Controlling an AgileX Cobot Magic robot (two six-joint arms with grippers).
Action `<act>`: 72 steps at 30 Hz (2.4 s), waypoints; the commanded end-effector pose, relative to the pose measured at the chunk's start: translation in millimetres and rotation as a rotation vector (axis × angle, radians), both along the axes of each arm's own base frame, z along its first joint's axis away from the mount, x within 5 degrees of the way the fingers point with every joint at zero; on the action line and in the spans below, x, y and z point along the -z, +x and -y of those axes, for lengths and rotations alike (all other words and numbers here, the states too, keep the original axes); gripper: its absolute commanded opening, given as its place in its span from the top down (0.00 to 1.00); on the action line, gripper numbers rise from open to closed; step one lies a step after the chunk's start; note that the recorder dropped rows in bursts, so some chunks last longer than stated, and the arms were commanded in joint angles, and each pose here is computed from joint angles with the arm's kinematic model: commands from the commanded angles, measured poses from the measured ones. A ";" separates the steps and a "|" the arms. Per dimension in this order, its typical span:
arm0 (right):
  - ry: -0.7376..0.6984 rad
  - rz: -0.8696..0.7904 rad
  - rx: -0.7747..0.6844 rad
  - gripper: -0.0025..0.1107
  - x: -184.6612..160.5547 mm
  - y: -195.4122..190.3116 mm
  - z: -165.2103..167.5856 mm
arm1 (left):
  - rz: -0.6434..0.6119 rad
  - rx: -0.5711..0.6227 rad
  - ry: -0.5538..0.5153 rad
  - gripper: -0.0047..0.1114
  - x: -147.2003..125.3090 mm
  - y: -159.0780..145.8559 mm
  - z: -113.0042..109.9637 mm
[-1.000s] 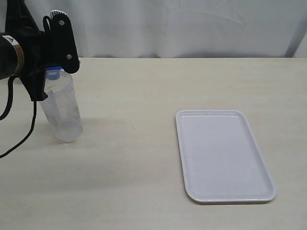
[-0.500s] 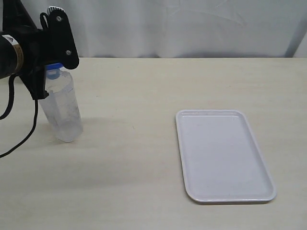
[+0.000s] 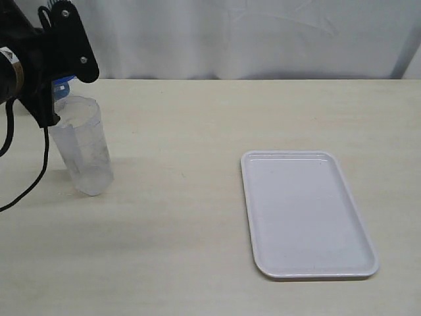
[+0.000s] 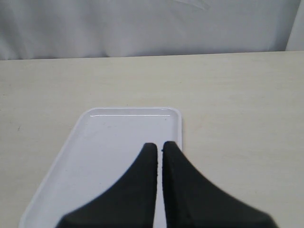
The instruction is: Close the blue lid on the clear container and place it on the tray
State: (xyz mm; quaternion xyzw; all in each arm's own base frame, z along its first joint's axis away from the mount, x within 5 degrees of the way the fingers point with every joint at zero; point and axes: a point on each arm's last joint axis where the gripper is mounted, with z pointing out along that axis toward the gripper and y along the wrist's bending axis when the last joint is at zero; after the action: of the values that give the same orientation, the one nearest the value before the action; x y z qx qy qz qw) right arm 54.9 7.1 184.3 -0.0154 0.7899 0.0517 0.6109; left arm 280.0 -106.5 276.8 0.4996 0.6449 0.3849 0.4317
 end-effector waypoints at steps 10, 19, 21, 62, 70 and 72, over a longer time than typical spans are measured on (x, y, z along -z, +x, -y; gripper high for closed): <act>0.001 -0.001 -0.003 0.94 0.9 0.1 -0.2 | -0.014 0.046 0.031 0.96 8.7 -11.2 11.2; 0.001 -0.001 -0.003 0.94 0.9 0.1 -0.2 | -0.041 0.113 0.039 0.96 11.0 -12.1 16.7; 0.001 -0.001 -0.003 0.94 0.9 0.1 -0.2 | -0.040 0.115 0.049 0.96 10.9 -12.0 16.5; 0.001 -0.001 -0.003 0.94 0.9 0.1 -0.2 | -0.039 0.125 0.065 0.96 16.7 -42.2 32.3; 0.001 -0.001 -0.003 0.94 0.9 0.1 -0.2 | -0.102 0.110 0.075 0.96 21.9 -45.3 31.5; 0.001 -0.001 -0.003 0.94 0.9 0.1 -0.2 | -0.116 0.105 0.079 0.96 23.0 -45.8 30.8</act>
State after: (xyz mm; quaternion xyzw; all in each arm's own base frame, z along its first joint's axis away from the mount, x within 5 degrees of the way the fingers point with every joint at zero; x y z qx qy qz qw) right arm 54.9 7.1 184.3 -0.0154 0.7899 0.0517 0.6109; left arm 237.0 -137.8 254.2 0.5698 0.6212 0.3579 0.4017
